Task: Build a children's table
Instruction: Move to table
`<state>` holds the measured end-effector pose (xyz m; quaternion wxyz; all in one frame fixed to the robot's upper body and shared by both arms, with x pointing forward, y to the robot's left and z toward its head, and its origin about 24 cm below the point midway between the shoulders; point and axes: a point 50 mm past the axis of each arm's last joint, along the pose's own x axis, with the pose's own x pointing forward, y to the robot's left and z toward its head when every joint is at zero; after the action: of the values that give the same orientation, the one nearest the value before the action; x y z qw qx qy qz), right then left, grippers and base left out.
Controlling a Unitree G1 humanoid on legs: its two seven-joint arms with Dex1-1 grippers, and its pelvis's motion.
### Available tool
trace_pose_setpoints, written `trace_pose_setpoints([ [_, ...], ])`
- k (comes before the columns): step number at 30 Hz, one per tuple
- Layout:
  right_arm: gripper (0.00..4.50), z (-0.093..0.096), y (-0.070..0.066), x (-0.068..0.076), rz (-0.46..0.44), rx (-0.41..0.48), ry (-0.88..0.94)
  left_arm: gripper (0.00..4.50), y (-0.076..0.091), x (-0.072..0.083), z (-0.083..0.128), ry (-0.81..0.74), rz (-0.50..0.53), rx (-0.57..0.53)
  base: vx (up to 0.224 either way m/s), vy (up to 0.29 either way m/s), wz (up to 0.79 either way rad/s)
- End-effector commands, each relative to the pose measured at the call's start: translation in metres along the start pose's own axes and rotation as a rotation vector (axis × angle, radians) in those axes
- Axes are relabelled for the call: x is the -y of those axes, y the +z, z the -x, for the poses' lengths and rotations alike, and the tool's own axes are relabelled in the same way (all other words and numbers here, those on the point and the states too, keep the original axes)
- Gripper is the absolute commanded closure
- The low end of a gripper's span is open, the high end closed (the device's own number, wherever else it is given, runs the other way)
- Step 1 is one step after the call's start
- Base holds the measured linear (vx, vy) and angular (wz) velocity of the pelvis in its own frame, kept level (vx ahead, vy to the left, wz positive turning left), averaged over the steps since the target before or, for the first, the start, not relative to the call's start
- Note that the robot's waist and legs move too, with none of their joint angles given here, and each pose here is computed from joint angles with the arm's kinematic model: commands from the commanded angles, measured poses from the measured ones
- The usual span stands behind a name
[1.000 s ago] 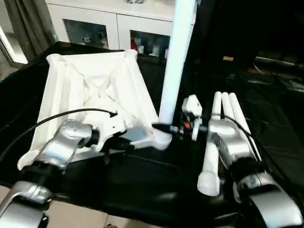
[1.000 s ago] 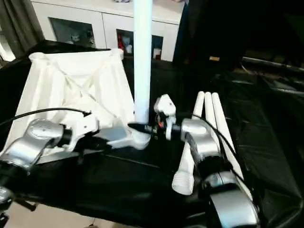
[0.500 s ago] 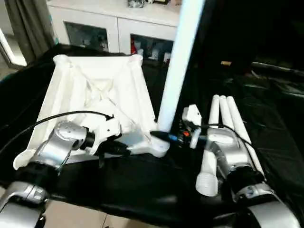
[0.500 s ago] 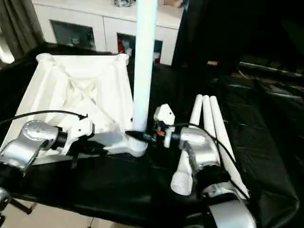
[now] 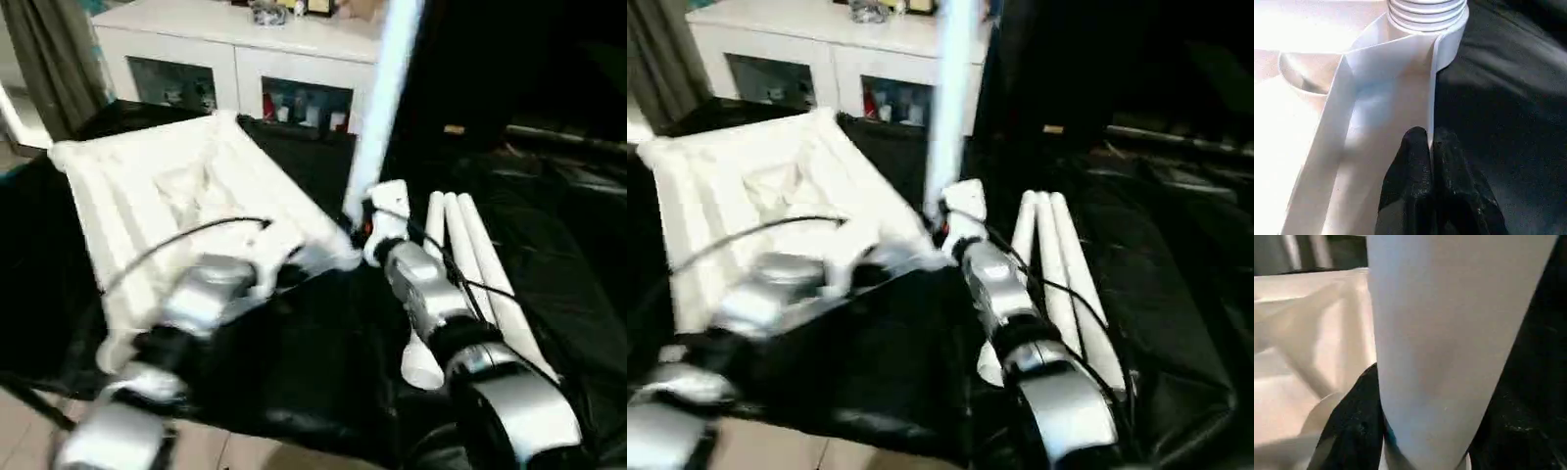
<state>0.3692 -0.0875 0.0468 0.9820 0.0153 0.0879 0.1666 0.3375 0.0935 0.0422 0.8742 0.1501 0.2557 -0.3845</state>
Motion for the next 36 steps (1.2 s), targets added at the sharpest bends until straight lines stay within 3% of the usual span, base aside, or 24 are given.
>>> trace_pose_setpoints([
  [1, 2.62, 0.019, -0.065, -0.002, -0.058, -0.288, -0.059, 4.50, 0.017, -0.007, 0.001, 0.158, 0.047, 0.088, 0.000, 0.000, 0.00],
  [5, 2.62, 0.016, -0.064, -0.015, -0.052, -0.291, -0.053, 4.50, 0.018, 0.004, -0.005, 0.183, 0.028, 0.057, 0.044, -0.007, 0.04],
  [11, 2.62, 0.014, -0.062, -0.020, -0.048, -0.286, -0.029, 4.50, 0.015, -0.006, 0.000, 0.205, 0.023, 0.047, 0.021, -0.008, 0.01],
  [18, 2.62, 0.008, -0.049, -0.022, -0.089, -0.231, 0.034, 4.50, 0.016, -0.010, 0.003, 0.201, 0.012, 0.049, 0.000, 0.000, 0.00],
  [19, 2.06, 0.007, -0.045, -0.022, -0.090, -0.218, 0.069, 4.50, 0.015, -0.011, 0.004, 0.201, 0.013, 0.049, 0.000, 0.000, 0.00],
  [20, 1.92, 0.007, -0.045, -0.022, -0.090, -0.218, 0.069, 4.50, 0.015, -0.011, 0.004, 0.201, 0.013, 0.049, 0.000, 0.000, 0.00],
  [28, 1.41, 0.004, -0.035, -0.018, -0.114, -0.186, 0.114, 4.50, 0.014, -0.013, 0.006, 0.186, -0.001, 0.059, 0.000, 0.000, 0.00],
  [36, 2.11, 0.003, -0.029, -0.014, -0.134, -0.143, 0.142, 4.50, 0.014, -0.013, 0.007, 0.178, -0.023, 0.070, 0.000, 0.000, 0.00],
])
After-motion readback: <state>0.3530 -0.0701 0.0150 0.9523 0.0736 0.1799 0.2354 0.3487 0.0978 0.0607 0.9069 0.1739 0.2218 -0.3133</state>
